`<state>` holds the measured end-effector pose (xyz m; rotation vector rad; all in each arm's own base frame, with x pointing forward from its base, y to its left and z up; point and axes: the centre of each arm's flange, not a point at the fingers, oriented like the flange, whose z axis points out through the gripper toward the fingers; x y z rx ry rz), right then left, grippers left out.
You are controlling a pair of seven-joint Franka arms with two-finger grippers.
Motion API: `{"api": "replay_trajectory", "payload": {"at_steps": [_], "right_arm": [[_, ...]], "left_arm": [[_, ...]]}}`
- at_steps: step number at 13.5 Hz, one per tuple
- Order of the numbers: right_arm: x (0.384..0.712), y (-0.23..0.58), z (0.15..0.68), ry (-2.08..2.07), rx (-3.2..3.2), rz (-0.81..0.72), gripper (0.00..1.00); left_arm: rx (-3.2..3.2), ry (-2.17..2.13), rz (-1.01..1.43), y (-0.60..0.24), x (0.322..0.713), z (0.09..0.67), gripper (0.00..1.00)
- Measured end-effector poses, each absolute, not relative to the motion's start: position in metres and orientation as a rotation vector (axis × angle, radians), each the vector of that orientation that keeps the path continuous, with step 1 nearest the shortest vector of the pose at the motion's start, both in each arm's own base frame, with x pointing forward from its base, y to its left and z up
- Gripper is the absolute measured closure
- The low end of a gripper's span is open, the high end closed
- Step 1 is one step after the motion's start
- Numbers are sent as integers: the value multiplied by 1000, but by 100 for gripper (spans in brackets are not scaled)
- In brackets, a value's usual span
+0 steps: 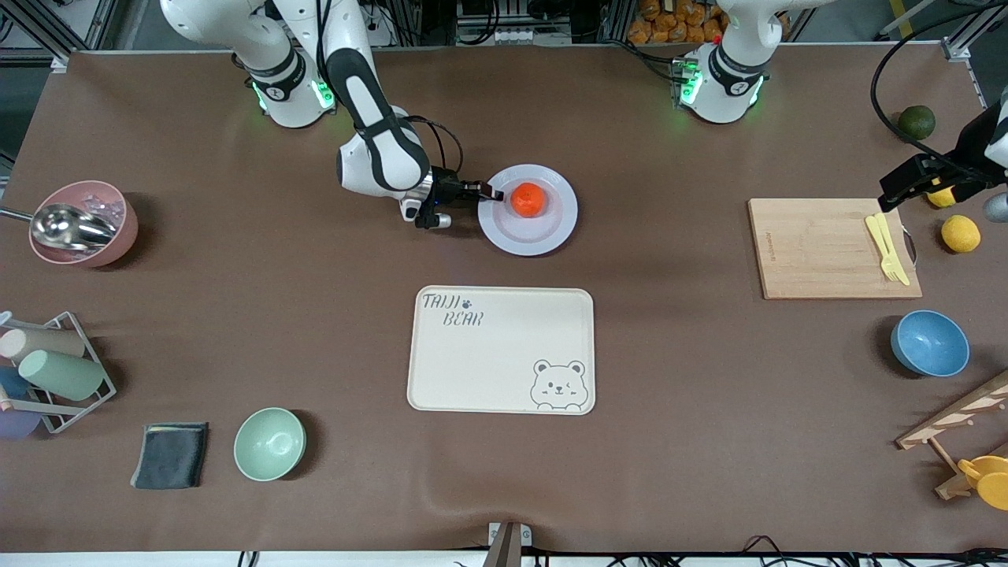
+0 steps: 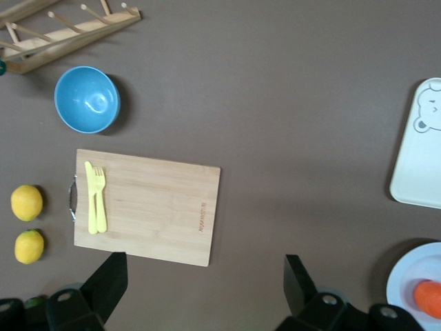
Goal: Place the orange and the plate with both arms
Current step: 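Slide the plate with the right gripper onto the bear tray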
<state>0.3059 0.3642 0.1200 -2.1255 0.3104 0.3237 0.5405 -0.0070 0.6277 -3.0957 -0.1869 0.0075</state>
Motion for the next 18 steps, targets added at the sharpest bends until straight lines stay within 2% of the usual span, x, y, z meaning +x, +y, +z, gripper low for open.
{"api": "replay_trajectory", "payload": {"at_steps": [7, 13, 18], "right_arm": [[337, 372, 162, 317, -2083, 214, 90], [411, 367, 201, 502, -1968, 155, 90], [475, 362, 182, 555, -1968, 130, 90]], "left_arm": [[-3098, -200, 39, -3, 540, 623, 0], [-3098, -202, 45, -2, 540, 621, 0], [-3097, -210, 80, 2, 545, 609, 0]]}}
